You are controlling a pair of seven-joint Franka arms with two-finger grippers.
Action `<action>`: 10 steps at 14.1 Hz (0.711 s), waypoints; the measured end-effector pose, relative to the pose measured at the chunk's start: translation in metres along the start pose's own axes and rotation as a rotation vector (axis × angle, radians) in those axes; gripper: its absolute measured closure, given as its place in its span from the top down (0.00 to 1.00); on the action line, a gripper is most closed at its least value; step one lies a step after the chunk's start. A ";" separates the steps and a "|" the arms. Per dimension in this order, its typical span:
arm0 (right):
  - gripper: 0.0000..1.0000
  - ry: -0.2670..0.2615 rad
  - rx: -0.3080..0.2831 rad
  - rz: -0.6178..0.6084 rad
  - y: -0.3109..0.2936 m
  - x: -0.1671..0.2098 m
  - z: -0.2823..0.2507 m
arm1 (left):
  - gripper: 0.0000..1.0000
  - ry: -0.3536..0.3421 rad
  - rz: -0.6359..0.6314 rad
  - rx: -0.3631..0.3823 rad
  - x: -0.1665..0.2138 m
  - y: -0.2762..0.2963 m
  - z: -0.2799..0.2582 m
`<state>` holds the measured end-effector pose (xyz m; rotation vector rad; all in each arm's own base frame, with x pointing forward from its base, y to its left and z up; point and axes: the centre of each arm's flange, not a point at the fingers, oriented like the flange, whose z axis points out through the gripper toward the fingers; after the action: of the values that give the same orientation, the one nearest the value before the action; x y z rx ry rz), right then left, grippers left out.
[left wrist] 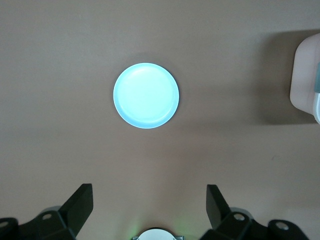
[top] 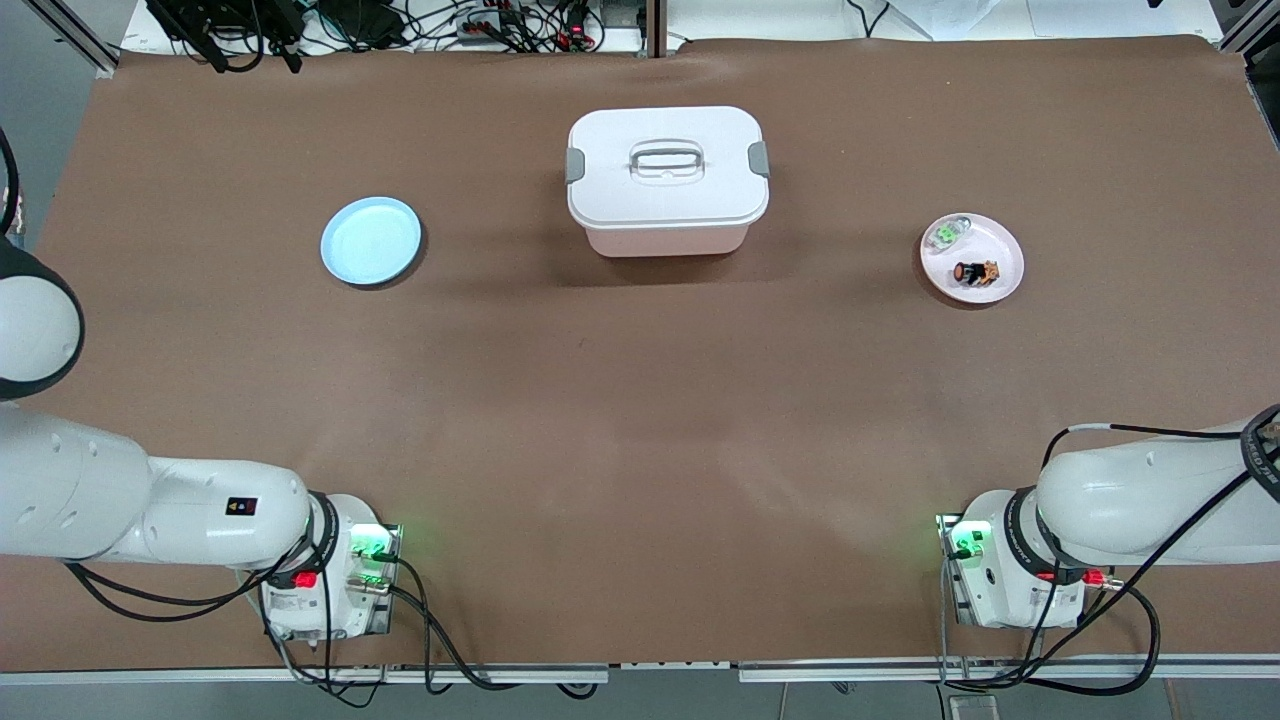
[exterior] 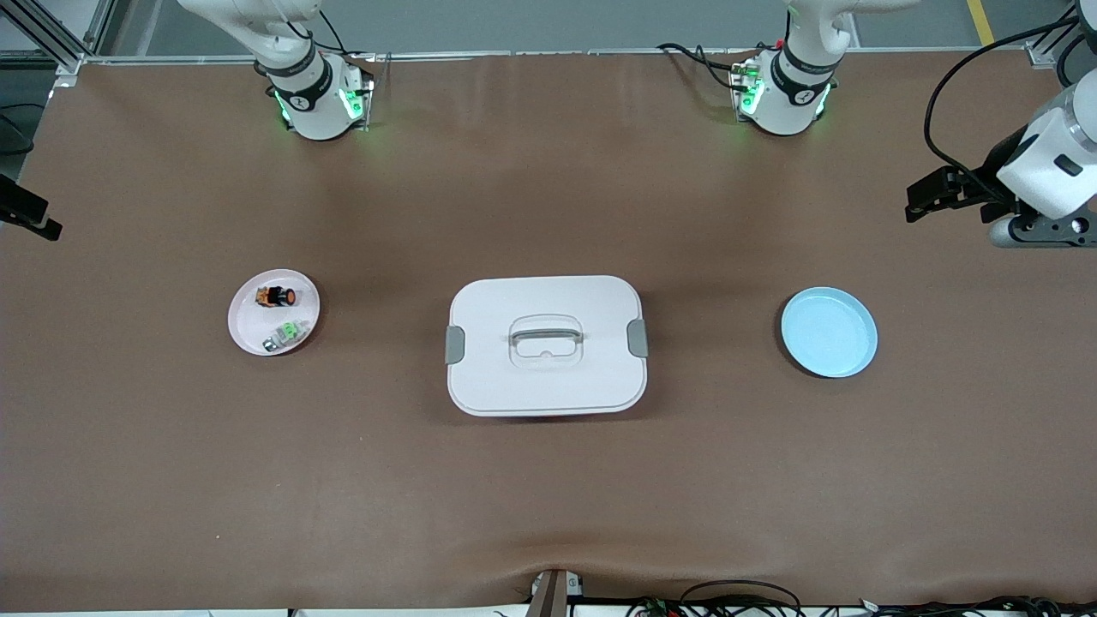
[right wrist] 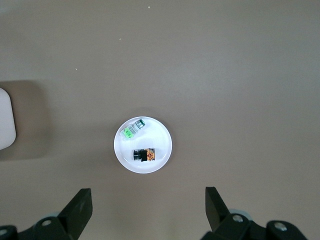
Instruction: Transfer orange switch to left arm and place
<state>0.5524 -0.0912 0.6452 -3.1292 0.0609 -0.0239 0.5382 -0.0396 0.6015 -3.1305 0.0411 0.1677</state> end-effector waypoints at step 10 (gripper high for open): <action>1.00 0.000 0.000 -0.001 0.000 0.000 0.000 | 1.00 -0.002 -0.001 0.000 0.001 -0.001 0.001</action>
<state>0.5525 -0.0908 0.6452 -3.1292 0.0596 -0.0245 0.5394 -0.0389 0.6001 -3.1304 0.0392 0.1713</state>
